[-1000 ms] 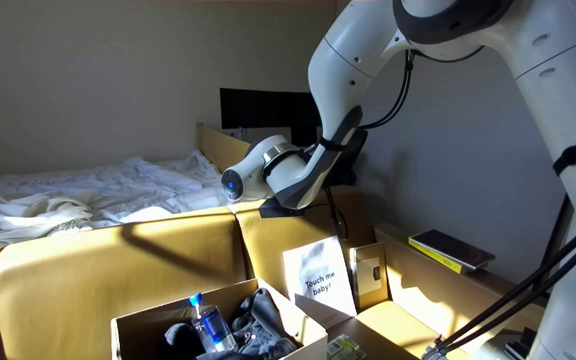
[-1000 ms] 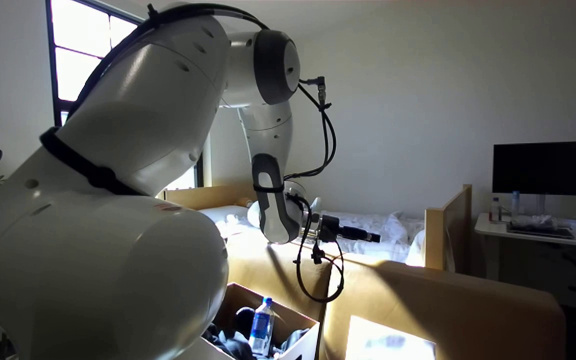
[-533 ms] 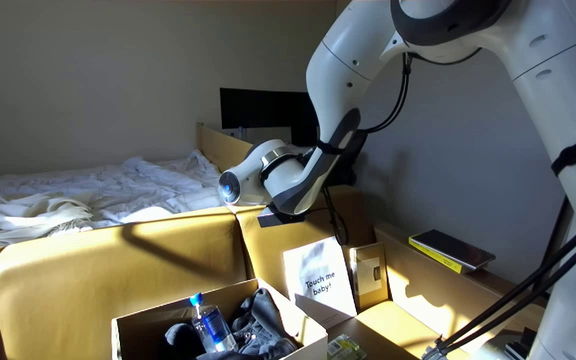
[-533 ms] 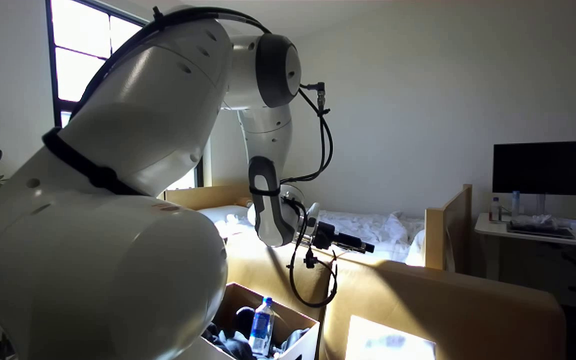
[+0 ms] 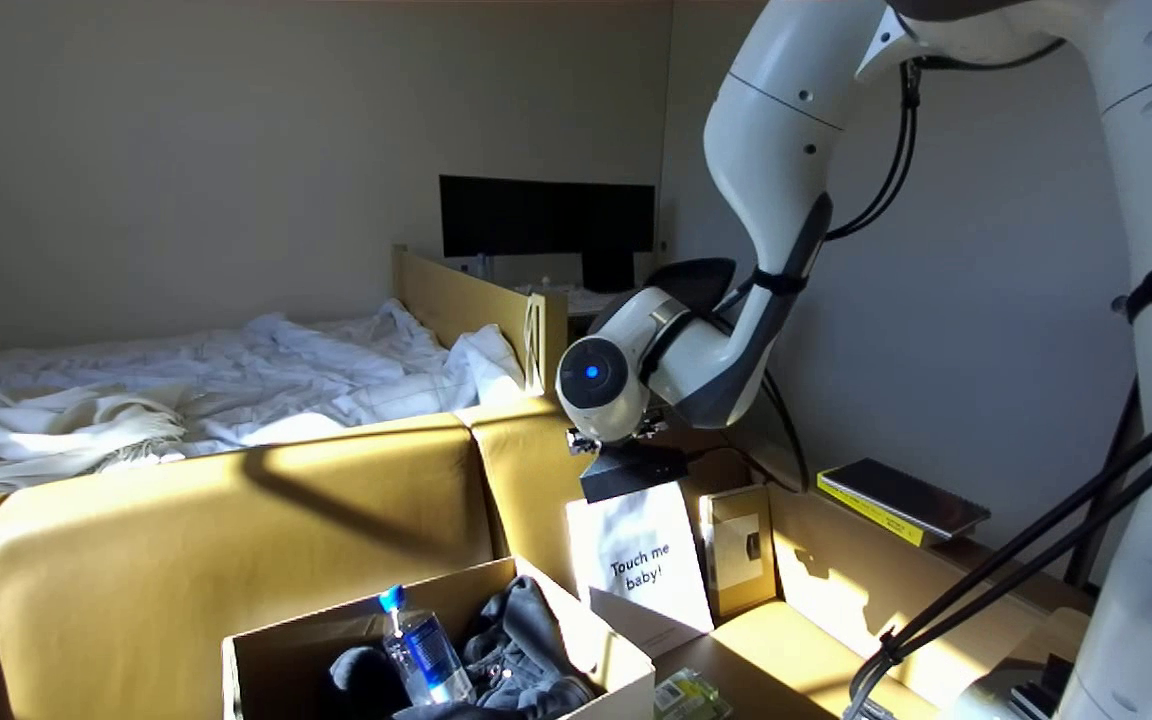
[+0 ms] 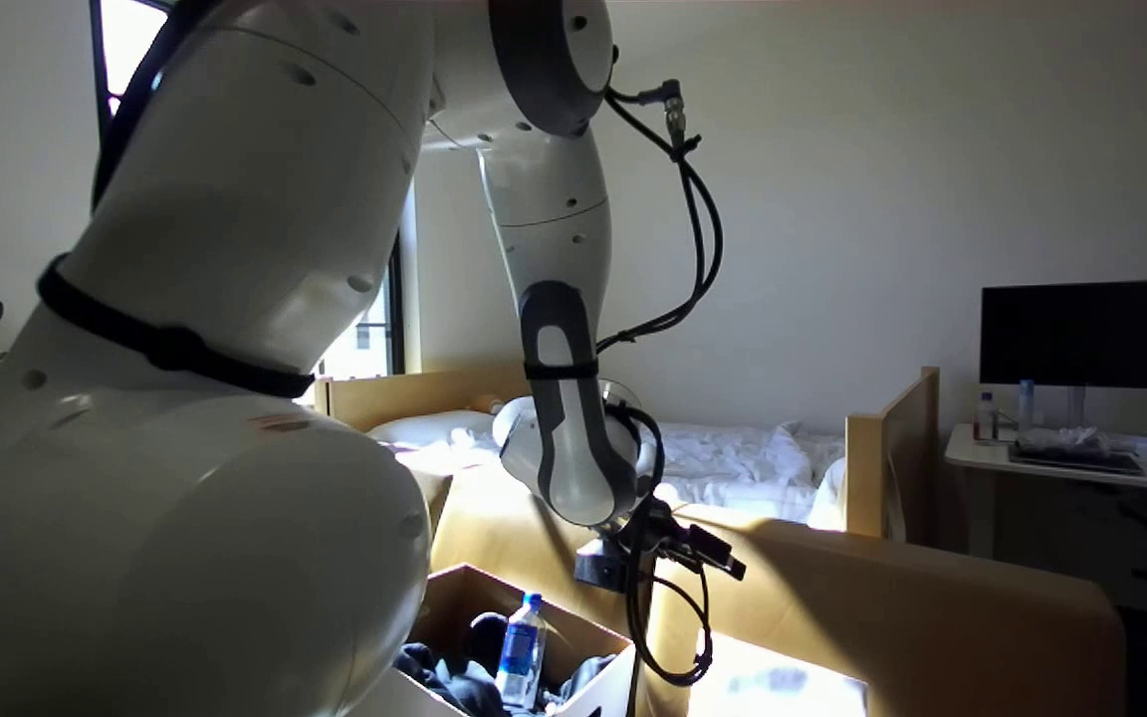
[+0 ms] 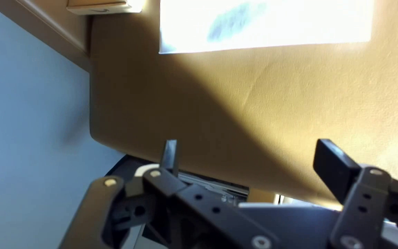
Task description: Remove the white paper bag from the box and put it on the couch
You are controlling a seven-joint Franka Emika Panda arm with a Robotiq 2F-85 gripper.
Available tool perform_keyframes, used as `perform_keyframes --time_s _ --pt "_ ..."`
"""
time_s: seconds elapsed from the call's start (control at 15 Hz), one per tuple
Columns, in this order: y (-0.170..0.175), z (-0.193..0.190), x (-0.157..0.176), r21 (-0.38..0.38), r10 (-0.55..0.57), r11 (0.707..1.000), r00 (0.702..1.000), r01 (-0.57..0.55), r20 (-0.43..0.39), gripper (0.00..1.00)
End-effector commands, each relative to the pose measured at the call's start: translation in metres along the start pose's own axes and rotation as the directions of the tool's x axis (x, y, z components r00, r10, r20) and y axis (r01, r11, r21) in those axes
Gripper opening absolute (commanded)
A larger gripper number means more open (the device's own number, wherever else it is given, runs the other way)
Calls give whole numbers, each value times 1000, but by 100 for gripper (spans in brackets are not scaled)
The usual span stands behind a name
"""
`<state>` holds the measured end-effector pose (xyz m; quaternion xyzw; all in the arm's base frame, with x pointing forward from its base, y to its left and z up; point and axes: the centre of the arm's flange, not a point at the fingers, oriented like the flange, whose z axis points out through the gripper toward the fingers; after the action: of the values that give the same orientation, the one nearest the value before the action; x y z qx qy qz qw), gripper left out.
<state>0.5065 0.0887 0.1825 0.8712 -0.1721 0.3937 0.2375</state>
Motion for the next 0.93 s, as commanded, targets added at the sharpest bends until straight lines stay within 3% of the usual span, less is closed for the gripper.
perform_keyframes --time_s 0.0,0.13,0.2,0.4,0.6,0.8,0.87 --pt "13 3 -3 9 -6 1000 1000 6 16 100" --pt "21 3 -2 12 -7 1000 1000 7 21 100" --pt "19 8 -3 38 -123 992 986 120 114 100" --pt "54 11 -10 149 -229 967 959 204 170 100" --pt "112 4 15 196 -366 925 904 326 221 100" --pt "171 10 29 275 -496 854 851 442 172 100" --pt "131 28 -6 234 -411 902 888 363 207 100"
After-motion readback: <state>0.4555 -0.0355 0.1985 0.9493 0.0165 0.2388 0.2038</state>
